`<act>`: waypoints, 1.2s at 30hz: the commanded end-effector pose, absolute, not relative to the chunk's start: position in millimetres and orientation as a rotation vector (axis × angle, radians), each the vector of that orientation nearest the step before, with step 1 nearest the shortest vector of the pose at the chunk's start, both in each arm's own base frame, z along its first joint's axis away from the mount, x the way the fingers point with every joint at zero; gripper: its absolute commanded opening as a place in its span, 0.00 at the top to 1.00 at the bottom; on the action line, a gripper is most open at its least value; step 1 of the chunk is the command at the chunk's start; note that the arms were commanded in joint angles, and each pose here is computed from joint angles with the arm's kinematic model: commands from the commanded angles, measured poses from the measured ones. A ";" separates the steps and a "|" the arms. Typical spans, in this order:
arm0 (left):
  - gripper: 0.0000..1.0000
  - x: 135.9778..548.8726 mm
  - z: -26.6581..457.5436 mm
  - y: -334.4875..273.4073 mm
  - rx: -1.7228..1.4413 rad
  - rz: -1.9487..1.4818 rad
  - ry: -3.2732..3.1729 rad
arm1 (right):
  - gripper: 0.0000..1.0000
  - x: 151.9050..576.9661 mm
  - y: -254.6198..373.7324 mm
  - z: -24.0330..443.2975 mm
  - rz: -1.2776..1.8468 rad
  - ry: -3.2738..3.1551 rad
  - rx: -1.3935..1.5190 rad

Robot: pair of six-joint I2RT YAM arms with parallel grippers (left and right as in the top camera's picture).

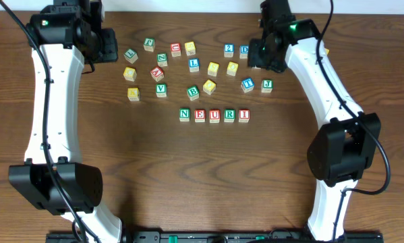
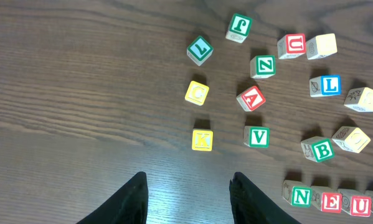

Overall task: Spell out NEURIPS
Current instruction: 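Lift the right gripper and move it up toward the blue P block, then lower the right gripper onto the blue P block and grasp it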

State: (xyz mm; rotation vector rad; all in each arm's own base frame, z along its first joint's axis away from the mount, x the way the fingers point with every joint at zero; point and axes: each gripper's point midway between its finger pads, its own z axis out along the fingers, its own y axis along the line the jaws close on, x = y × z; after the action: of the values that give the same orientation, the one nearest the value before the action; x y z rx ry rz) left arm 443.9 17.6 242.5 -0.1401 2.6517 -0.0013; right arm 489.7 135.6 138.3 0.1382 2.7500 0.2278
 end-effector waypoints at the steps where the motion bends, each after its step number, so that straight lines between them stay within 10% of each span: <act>1: 0.57 445.5 247.7 17.8 -0.140 0.008 2.638 | 0.48 506.3 130.7 156.9 0.229 2.665 0.132; 36: 0.58 445.5 247.7 17.8 -0.140 0.008 2.638 | 0.45 546.9 117.1 81.7 0.099 2.658 0.186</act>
State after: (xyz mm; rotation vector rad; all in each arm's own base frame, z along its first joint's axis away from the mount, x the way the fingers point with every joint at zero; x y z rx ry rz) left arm 443.9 17.5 242.5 -0.1400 2.6517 -0.0018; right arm 541.1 126.2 80.8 0.1636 2.6731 0.1297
